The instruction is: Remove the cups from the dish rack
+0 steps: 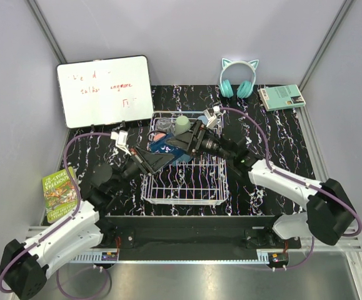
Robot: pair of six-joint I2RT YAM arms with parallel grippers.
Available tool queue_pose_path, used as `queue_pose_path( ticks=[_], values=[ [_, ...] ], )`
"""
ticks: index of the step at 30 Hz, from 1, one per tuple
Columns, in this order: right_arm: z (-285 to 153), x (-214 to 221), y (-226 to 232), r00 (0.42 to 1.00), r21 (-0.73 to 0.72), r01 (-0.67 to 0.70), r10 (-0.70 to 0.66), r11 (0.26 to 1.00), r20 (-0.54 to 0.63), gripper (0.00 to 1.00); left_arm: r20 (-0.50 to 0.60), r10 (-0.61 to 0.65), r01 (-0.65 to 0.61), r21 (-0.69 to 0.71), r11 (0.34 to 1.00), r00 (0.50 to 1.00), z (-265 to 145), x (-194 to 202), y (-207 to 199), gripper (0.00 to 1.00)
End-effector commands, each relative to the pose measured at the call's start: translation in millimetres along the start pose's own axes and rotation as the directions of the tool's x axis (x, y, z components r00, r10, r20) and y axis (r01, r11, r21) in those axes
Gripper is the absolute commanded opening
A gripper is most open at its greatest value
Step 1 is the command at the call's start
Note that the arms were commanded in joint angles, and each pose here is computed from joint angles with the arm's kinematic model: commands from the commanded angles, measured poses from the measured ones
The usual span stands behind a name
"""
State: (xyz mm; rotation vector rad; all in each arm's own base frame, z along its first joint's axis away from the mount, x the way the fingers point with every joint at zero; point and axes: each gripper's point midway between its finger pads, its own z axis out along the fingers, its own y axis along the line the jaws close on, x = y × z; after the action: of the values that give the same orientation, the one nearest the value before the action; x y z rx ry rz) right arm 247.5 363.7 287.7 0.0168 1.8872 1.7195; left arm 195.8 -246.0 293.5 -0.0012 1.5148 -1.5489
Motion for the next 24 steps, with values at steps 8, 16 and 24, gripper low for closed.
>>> queue_pose_path(
  ticks=[8, 16, 24],
  values=[
    [-37, -22, 24, 0.971, 0.067, 0.204, -0.211, 0.977, 0.115, 1.00, -0.020, 0.196, -0.196, -0.190, 0.962, 0.980, -11, -26, 2, 0.00],
    [-42, -22, 15, 0.970, 0.115, 0.203, -0.216, 0.972, 0.115, 1.00, -0.007, 0.238, -0.234, -0.213, 0.949, 0.971, -18, -39, -9, 0.00],
    [-87, -60, -32, 0.916, 0.548, 0.225, -0.367, 0.805, 0.163, 1.00, -0.054, 0.397, -0.355, -0.568, 0.742, 0.916, -49, -85, 25, 0.00]
  ],
)
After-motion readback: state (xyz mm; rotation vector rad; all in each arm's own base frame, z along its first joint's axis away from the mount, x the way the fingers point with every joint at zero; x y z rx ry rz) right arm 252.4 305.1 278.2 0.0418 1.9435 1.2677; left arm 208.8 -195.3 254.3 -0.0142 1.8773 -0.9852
